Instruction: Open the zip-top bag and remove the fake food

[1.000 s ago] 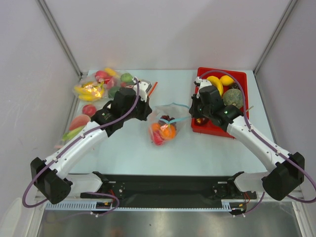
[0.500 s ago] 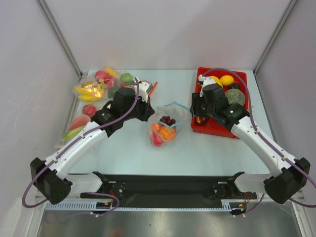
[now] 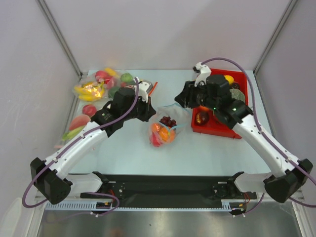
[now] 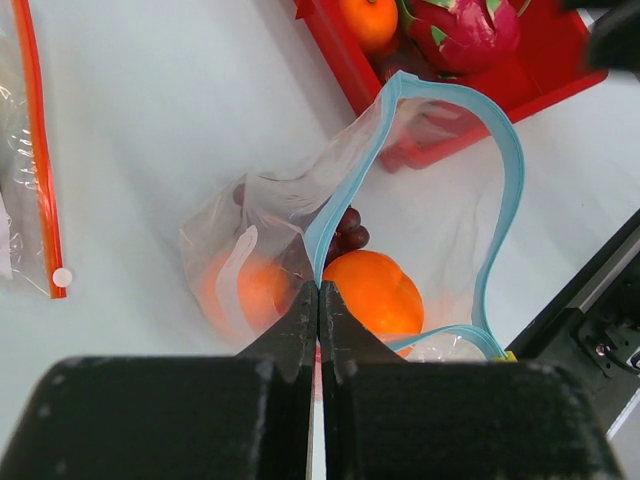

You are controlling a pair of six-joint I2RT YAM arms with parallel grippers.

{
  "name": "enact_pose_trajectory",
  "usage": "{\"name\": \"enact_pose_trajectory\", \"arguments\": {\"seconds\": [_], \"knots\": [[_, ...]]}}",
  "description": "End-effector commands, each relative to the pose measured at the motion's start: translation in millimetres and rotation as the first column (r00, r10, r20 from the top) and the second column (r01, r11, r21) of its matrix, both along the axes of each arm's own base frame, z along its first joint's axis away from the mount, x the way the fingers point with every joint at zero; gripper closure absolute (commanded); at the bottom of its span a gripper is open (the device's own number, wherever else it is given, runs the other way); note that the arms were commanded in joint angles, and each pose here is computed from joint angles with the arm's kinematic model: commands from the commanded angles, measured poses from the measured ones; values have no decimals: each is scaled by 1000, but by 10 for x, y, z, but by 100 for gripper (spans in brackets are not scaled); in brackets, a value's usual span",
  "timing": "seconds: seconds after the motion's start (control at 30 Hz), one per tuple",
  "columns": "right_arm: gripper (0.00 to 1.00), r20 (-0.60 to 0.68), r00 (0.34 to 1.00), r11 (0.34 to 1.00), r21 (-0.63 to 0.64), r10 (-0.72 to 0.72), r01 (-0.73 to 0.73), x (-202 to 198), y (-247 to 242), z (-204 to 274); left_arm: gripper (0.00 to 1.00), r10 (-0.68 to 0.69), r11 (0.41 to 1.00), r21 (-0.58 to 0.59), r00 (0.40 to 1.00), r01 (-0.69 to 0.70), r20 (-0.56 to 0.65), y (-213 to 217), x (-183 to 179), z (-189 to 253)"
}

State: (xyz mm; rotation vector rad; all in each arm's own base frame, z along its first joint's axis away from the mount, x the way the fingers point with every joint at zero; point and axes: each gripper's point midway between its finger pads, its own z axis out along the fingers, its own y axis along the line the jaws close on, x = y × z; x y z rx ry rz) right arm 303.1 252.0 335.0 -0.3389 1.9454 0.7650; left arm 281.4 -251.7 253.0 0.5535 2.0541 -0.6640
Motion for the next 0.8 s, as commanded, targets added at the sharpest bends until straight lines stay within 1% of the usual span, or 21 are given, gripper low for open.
{"name": "enact_pose_trajectory", "arguments": {"seconds": [0.0,0.07,0.1,0.17,0.23,0.43,0.47,0.6,0.77], "knots": [[55,-78,994,997,2,80,-80,-18,334,-312,100,-13,997,-69,999,16,48,-43,-2,200],[57,-116,990,996,-33,74,-78,3,377,-496,99,-16,996,-82,998,20,55,-49,-16,225],[57,-155,985,994,-60,77,-87,6,401,-651,100,-14,997,-81,999,17,43,-43,-28,170],[58,-188,977,990,-81,99,-116,-56,475,-780,100,-14,995,-96,999,19,49,-42,-48,176],[58,-219,970,985,-109,107,-133,-123,504,-927,100,-9,995,-103,999,13,39,-34,-72,87],[53,-309,941,971,-143,138,-189,-431,642,-1321,100,-11,991,-134,1000,10,-9,-25,-184,-160],[53,-329,932,966,-152,149,-208,-536,680,-1407,100,-10,991,-135,1000,8,-17,-22,-197,-195],[48,-365,922,960,-188,129,-209,-722,731,-1612,100,-10,990,-143,999,2,-52,3,-282,-352],[43,-399,915,949,-261,62,-178,-842,674,-1775,100,-16,988,-156,998,7,-55,7,-349,-391]]}}
